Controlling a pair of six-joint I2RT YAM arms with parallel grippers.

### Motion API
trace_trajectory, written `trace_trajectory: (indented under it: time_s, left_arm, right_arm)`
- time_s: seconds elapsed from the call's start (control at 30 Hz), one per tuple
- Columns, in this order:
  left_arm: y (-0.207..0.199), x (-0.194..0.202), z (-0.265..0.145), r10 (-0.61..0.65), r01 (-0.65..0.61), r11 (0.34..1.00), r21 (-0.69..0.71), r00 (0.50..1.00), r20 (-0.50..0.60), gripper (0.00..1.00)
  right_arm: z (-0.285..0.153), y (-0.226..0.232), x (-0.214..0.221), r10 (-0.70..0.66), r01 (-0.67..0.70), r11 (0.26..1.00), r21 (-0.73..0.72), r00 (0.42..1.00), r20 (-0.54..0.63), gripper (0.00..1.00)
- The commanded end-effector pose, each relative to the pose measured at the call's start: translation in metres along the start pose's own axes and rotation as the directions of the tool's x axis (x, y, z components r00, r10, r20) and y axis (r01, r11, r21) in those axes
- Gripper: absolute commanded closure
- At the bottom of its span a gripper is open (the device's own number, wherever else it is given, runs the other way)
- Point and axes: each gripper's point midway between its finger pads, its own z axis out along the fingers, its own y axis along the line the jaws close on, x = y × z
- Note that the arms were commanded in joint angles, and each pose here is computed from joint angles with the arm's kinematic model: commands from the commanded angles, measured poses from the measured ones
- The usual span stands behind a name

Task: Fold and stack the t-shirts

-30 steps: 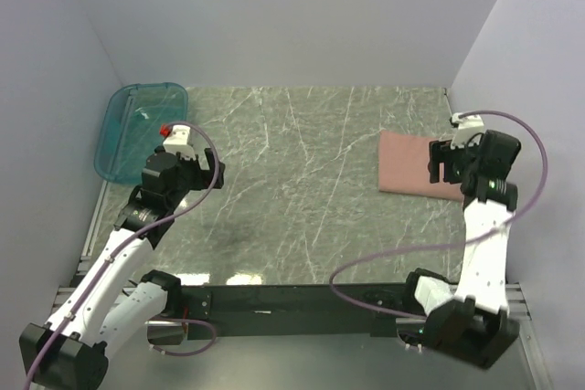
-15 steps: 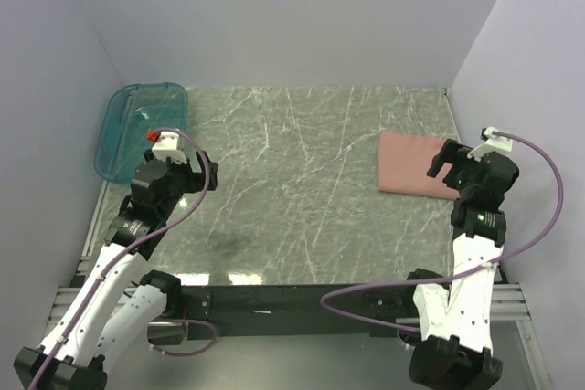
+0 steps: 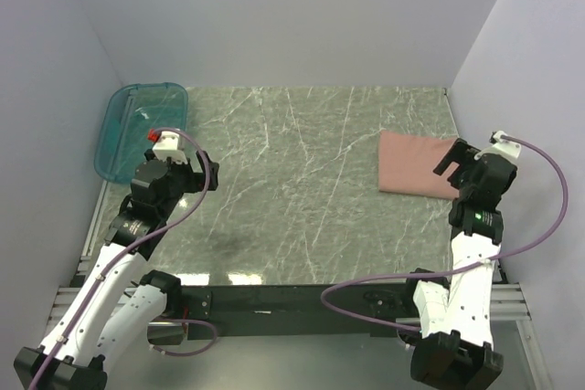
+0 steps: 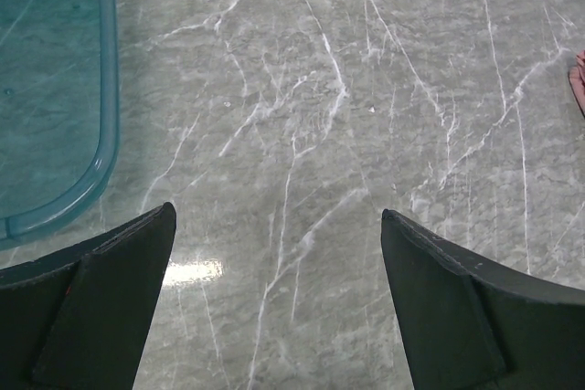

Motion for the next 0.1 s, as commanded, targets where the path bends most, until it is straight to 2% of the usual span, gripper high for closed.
trace_trajectory:
  time_s: [0.0,0.07]
  left_arm:
    - [-0.0051,-0.0121,-0.0021,0.011,-0.012,1.000,0.029,0.999,0.044,0.01]
    - [-0.0057,-0.0123,-0.0024,0.010,-0.012,0.999,0.032,0.999,0.045,0.01]
  right_arm:
    - [-0.0028,-0.0054,-0.0185,-0.018,0.016,0.999,0.029,0.997,0.078,0.00]
    - [-0.0055,-0.0052,-0.0223,-0.021,0.019,0.999,0.027,0.995,0.101,0.00]
